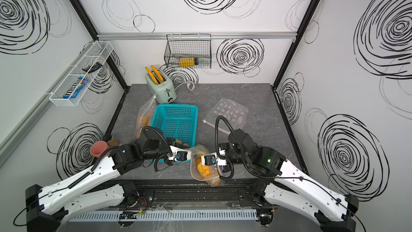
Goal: Put the potatoes into a zipper bag and zip it
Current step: Adjust the zipper food storage bag in the basket.
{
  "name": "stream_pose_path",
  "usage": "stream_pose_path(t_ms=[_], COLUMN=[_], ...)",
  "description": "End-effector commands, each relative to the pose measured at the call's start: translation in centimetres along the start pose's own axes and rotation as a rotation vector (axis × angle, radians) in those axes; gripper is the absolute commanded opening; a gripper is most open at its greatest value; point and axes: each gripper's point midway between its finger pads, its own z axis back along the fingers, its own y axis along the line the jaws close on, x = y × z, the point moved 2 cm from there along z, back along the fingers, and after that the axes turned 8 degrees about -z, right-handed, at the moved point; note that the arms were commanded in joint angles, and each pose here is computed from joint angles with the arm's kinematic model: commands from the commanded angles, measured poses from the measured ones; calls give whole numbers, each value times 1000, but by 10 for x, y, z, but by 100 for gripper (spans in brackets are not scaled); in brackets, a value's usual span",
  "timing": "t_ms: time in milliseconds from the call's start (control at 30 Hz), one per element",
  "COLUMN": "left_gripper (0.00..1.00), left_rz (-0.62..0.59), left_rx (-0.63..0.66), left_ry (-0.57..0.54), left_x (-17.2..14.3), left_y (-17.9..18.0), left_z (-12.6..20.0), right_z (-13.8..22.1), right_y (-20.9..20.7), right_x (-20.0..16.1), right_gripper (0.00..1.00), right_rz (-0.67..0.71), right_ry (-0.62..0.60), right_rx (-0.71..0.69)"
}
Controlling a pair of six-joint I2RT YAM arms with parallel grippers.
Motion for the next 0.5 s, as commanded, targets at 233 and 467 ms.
stream_pose_path(t_ms=[233, 467], left_gripper=[0, 0], left_rz=[-59, -28], left_rx=[7, 6], left_ry=[-44, -63], left_x=[11, 22], left_y=[-8, -2], left_z=[7, 11], right_z=[4, 3], right_y=[-1, -15], right_x=[0, 2], right_gripper=[0, 0], right_rz=[18, -26], right_ry=[-6, -13], right_rx=[-31, -111])
